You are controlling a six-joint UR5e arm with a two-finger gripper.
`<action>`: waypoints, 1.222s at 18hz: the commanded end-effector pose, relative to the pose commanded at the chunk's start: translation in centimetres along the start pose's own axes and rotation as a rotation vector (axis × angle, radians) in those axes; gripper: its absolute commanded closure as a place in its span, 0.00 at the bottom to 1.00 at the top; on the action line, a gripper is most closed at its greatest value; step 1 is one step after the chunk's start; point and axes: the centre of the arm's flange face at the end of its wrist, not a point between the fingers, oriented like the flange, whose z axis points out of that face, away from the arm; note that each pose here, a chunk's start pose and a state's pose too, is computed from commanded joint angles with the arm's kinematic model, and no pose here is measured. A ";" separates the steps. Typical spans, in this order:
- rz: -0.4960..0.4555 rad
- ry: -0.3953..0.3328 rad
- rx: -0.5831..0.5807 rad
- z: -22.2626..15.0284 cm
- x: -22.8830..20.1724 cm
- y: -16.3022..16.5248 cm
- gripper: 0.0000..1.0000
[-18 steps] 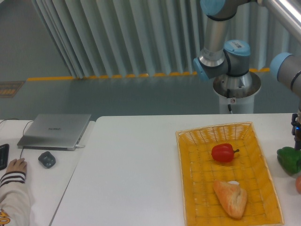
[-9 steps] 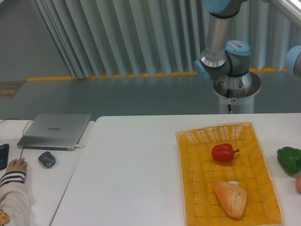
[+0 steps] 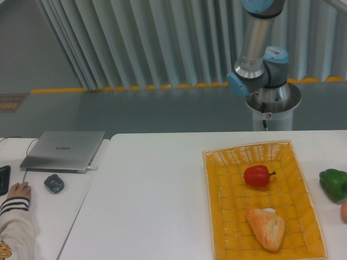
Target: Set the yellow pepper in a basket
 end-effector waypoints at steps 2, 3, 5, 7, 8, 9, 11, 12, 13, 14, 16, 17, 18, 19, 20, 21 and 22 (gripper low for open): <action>-0.122 0.007 -0.004 0.8 0.0 0.1 0.00; -0.171 0.005 -0.002 1.3 -0.3 0.2 0.00; -0.207 0.010 -0.007 2.7 -1.3 2.2 0.00; -0.222 0.002 -0.007 4.1 -2.4 3.5 0.00; -0.235 0.000 -0.009 5.0 -3.1 4.3 0.00; -0.243 0.000 -0.010 5.6 -3.5 4.8 0.00; -0.254 -0.010 -0.007 6.5 -4.0 5.0 0.00; -0.260 -0.012 -0.007 6.9 -4.3 5.3 0.00; -0.265 -0.020 -0.005 6.8 -4.7 5.6 0.00; -0.271 -0.026 -0.005 6.8 -5.1 6.0 0.00; -0.281 -0.029 -0.005 6.8 -5.5 6.6 0.00; -0.286 -0.029 -0.006 6.8 -5.7 6.9 0.00; -0.287 -0.031 -0.006 6.8 -5.9 7.1 0.00; -0.293 -0.030 -0.007 7.0 -6.2 7.5 0.00; -0.296 -0.032 -0.007 7.2 -6.4 7.7 0.00; -0.296 -0.038 -0.005 7.7 -6.5 7.7 0.00; -0.295 -0.045 -0.003 8.5 -6.7 7.7 0.00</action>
